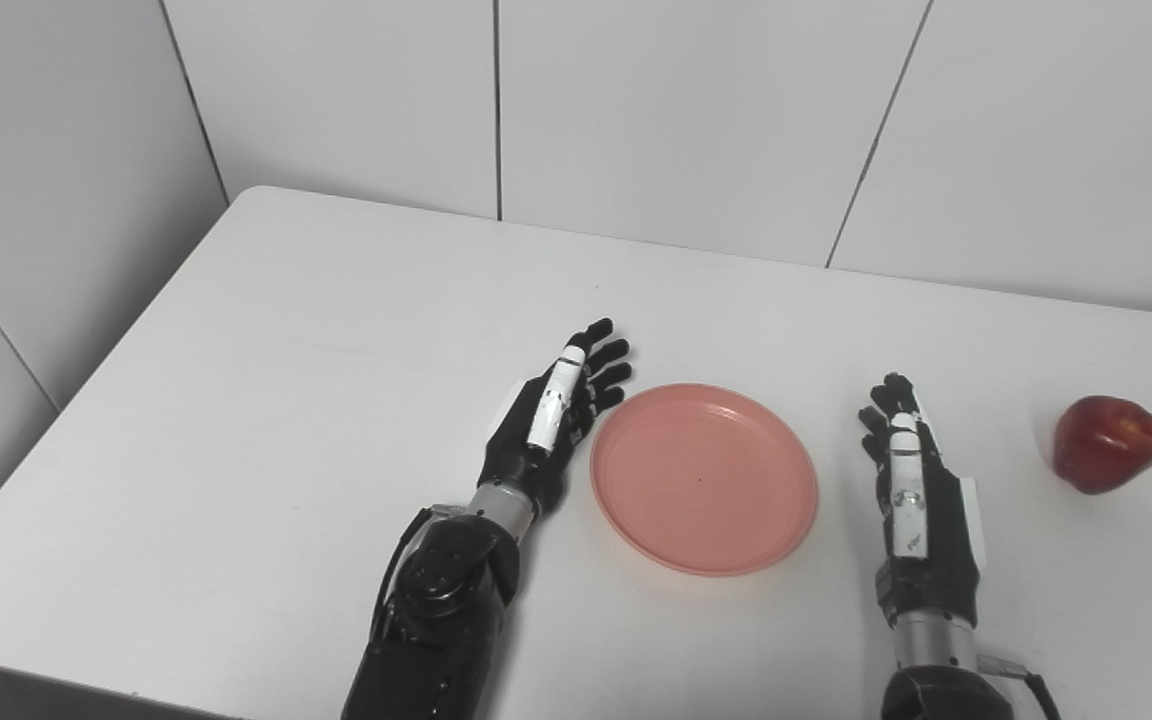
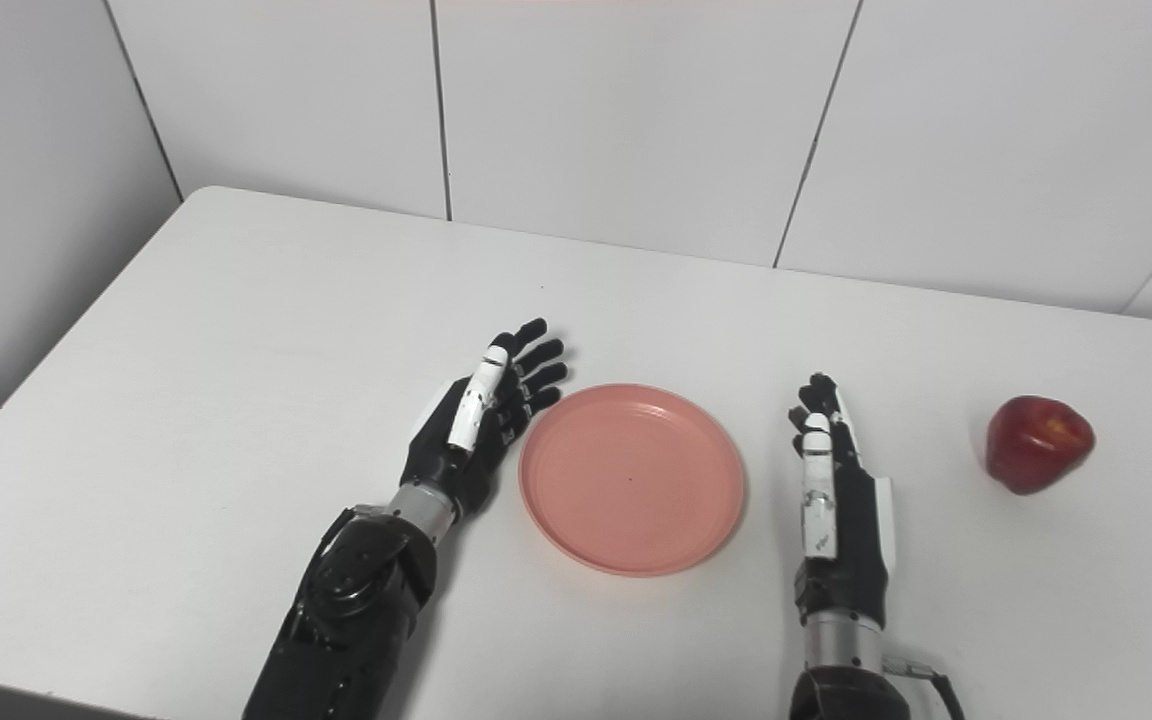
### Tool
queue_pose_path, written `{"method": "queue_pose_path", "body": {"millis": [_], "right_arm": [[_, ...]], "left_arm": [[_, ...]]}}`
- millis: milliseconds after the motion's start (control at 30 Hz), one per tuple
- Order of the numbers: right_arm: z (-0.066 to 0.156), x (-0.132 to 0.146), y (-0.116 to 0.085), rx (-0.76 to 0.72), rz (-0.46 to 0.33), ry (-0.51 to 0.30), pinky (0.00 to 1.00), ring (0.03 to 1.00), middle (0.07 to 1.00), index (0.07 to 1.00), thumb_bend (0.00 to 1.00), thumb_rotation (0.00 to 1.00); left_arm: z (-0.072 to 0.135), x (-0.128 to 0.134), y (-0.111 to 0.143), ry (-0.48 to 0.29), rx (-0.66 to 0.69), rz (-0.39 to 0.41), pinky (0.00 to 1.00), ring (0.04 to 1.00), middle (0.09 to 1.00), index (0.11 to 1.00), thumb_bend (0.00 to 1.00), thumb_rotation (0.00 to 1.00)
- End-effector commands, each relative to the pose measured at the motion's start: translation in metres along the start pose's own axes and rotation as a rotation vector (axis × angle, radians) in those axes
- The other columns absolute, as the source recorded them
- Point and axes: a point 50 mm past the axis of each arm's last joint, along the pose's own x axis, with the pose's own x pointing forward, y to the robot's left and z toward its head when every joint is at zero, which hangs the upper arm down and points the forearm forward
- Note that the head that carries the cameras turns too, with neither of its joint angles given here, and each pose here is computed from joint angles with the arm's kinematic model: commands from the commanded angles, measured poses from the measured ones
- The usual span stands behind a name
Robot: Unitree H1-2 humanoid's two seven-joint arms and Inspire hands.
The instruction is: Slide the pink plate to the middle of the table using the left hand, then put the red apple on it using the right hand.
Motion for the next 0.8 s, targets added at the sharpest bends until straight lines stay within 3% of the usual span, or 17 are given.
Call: {"method": "queue_pose_path", "body": {"millis": [0, 333, 600, 667, 767], "right_arm": [[0.019, 0.011, 0.004, 0.006, -0.011, -0.086, 0.94, 0.914, 0.92, 0.917, 0.25, 1.0], [0.033, 0.021, 0.003, -0.147, -0.03, -0.125, 0.87, 0.876, 0.889, 0.891, 0.32, 0.96], [0.07, 0.033, -0.017, -0.37, -0.039, -0.225, 0.79, 0.854, 0.868, 0.868, 0.37, 0.91], [0.079, 0.035, -0.022, -0.416, -0.051, -0.238, 0.79, 0.849, 0.861, 0.861, 0.42, 0.89], [0.093, 0.038, -0.032, -0.505, -0.074, -0.263, 0.73, 0.822, 0.842, 0.846, 0.49, 0.85]], "left_arm": [[-0.009, -0.004, 0.009, 0.031, -0.001, 0.011, 0.9, 0.896, 0.911, 0.9, 0.37, 1.0], [-0.014, 0.0, 0.018, -0.004, 0.004, 0.024, 0.88, 0.88, 0.894, 0.883, 0.38, 1.0], [-0.02, 0.002, 0.025, -0.026, -0.001, 0.02, 0.89, 0.884, 0.896, 0.885, 0.38, 1.0], [-0.021, 0.002, 0.026, -0.028, 0.005, 0.025, 0.88, 0.878, 0.891, 0.881, 0.39, 1.0], [-0.02, 0.002, 0.027, -0.025, -0.004, 0.029, 0.87, 0.869, 0.883, 0.876, 0.39, 1.0]]}}
